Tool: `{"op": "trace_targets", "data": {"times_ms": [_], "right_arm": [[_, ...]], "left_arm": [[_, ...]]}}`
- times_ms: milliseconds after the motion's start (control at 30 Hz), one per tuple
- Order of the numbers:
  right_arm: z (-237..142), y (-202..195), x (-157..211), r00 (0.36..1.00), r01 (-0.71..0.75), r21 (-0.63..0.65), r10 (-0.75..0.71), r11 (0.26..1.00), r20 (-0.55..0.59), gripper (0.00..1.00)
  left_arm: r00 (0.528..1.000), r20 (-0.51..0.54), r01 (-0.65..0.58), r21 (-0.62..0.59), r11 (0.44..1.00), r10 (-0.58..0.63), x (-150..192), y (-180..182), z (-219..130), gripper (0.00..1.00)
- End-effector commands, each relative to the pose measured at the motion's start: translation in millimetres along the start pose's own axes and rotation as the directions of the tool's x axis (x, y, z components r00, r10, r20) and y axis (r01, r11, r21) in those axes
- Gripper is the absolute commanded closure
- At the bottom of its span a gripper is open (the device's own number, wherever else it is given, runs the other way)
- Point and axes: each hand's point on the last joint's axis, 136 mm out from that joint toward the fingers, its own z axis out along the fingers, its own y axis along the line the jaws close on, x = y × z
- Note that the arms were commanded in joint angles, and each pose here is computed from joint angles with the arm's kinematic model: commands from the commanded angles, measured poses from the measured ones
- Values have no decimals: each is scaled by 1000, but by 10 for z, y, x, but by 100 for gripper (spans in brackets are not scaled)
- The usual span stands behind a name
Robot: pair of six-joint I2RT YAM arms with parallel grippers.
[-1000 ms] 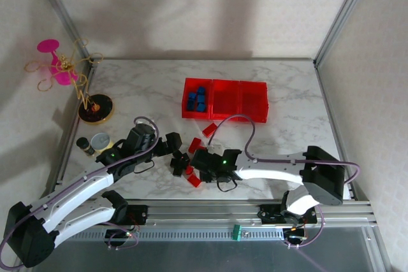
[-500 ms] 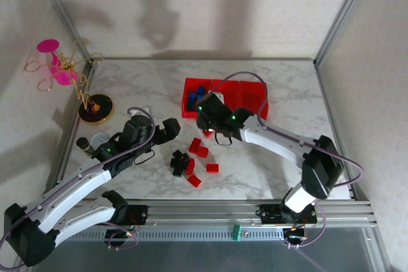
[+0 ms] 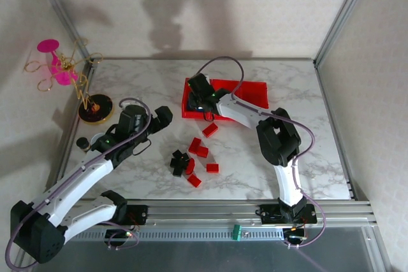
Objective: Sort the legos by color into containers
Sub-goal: Place the lego in the container, then pick up the lego from the center of the table.
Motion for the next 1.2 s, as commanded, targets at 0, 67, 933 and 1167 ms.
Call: {"op": "trace_targets", "data": {"times_ms": [0,67,933,1167], "right_arm": [[126,8,-172,999,33,-4,-33,999,41,62],[235,-3,-170,998,42,6,-43,999,35,61],[-773,-15,176,998,-56,-72,55,996,-17,26],[-928,-107,728,988,-139,-25,136,990,-78,19]], "left_arm": [[999,41,-13,29,999,12,-183,-115,3,0],[999,43,-17,24,1000,16,-198,-109,30,0],[998,-54,-29,89,996,34,80,-173,24,0],[994,-98,-41,109,993,51,360,-213,5,1]]}}
